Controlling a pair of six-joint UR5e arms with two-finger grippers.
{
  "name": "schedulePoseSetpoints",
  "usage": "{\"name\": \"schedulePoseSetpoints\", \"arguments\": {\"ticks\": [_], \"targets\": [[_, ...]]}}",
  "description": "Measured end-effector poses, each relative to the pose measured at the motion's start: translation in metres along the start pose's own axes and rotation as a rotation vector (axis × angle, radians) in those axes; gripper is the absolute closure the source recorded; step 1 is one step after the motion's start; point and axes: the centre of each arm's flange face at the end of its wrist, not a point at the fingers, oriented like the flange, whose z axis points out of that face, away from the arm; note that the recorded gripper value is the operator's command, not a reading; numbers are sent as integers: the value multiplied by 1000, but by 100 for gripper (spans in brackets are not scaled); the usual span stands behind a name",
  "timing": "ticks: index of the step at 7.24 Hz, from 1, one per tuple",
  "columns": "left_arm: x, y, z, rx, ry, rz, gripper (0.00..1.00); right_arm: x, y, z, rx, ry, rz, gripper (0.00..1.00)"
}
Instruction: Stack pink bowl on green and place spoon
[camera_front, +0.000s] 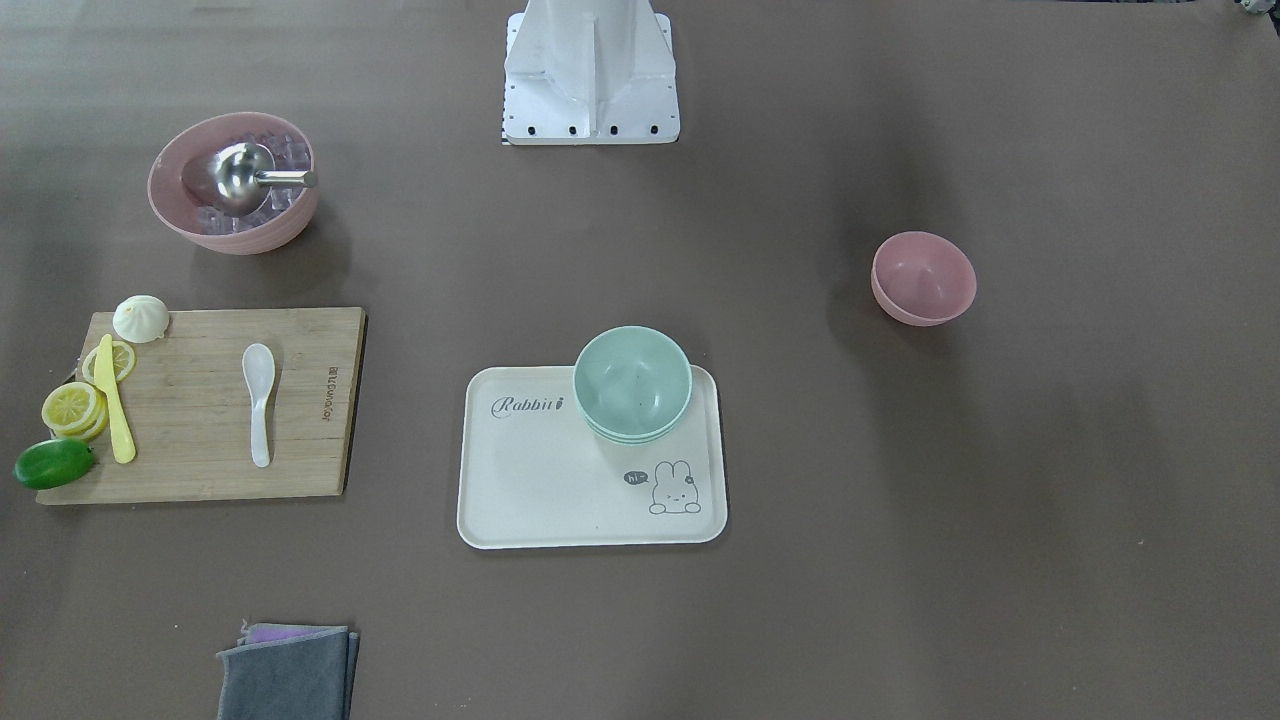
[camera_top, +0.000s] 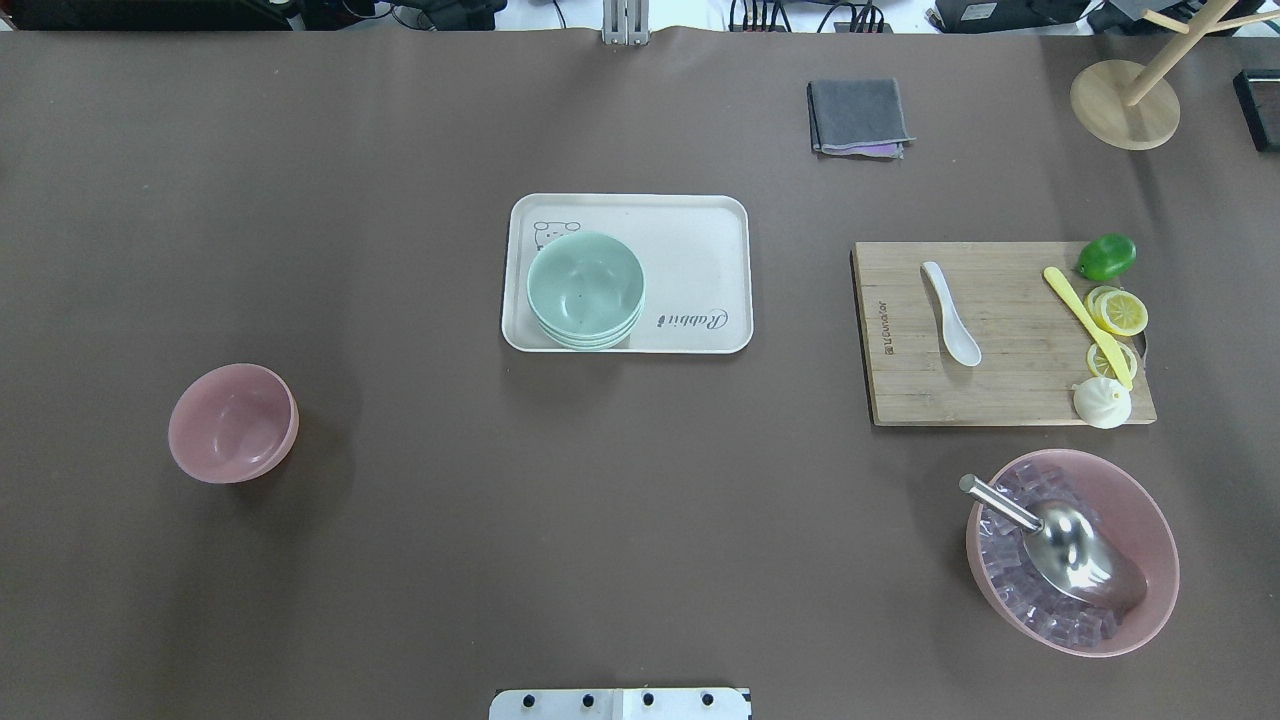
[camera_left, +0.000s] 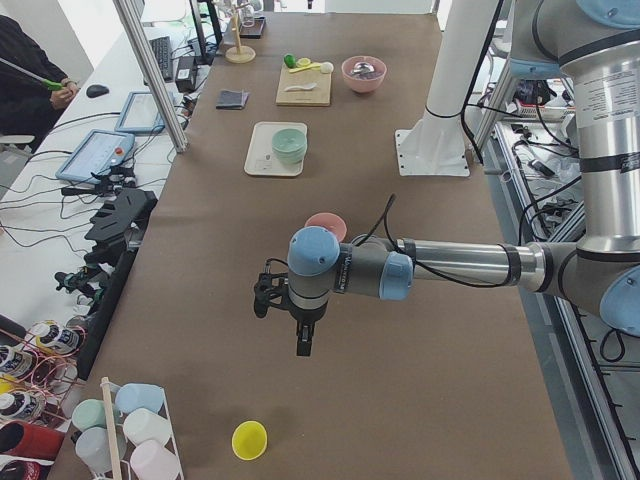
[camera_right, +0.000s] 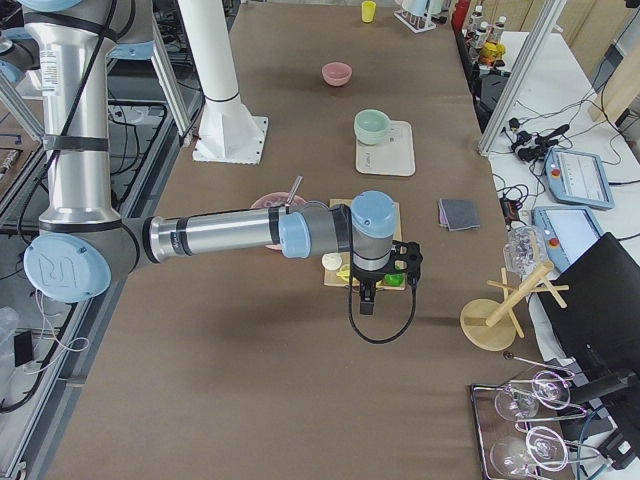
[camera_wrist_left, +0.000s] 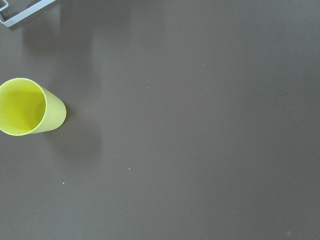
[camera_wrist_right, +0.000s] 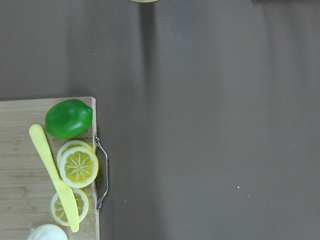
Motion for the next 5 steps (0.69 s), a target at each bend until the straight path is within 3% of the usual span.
{"name": "schedulePoseSetpoints", "arguments": {"ticks": [5], "targets": [[-3, 3, 3, -3, -1, 2, 2, 0, 0, 0, 0, 0, 0, 0]]}}
